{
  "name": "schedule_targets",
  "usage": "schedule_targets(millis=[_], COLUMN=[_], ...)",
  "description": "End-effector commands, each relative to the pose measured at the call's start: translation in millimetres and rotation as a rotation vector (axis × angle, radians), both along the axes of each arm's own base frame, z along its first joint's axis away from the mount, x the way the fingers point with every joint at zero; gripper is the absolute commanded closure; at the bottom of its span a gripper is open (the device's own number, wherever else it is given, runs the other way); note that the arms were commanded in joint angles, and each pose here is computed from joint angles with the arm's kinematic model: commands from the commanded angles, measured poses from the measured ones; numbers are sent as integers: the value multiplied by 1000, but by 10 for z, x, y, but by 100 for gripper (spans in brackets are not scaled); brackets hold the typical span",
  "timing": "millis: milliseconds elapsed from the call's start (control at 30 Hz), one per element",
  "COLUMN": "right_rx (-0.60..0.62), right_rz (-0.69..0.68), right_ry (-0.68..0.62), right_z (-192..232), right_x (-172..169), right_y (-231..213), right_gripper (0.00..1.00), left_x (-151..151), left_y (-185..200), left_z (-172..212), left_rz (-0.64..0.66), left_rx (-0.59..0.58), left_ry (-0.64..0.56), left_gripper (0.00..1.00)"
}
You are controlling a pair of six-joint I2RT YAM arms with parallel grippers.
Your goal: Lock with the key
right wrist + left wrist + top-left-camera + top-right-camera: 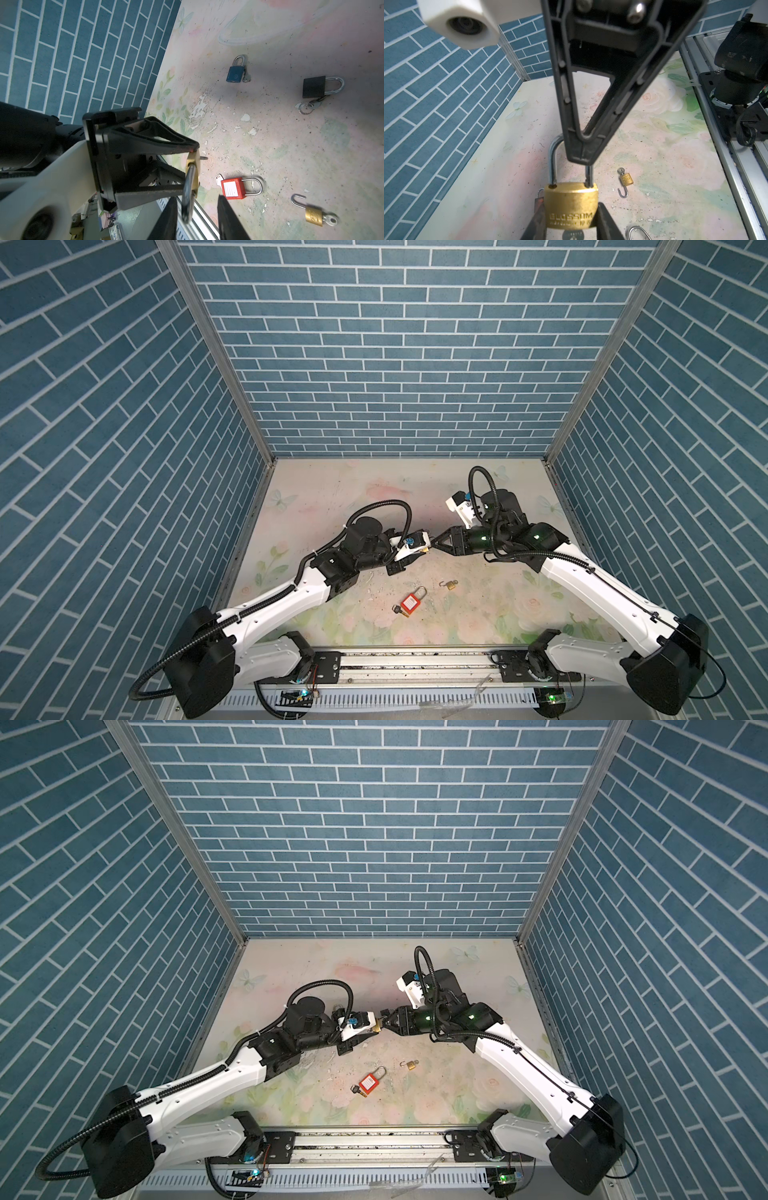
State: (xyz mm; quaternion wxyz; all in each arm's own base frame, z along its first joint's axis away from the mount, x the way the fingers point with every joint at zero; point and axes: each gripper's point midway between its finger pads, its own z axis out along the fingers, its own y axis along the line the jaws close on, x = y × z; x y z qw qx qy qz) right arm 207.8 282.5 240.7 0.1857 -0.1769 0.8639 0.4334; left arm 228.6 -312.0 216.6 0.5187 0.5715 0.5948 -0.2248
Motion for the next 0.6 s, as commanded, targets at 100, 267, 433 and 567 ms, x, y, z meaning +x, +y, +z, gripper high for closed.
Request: schedule_targets(millis=[100,267,433,567], right_rx=[18,18,16,17], right_rz=[-17,-17,-15,-12], right_ry=[-39,-39,-34,-31], right_z=[156,158,141,135], right_x=[87,91,91,84], right_y=[49,53,57,60], right_gripper=[72,79,87,96], left_x=[-5,-7,-4,-12], left_y=[-24,-22,-23,-32], left_z=[133,129,126,138], left_rz=[-11,-11,-8,-11], left_rx=[-9,-6,-8,-14], left_ry=[-53,-54,-54,-54], left_gripper=[100,100,100,100])
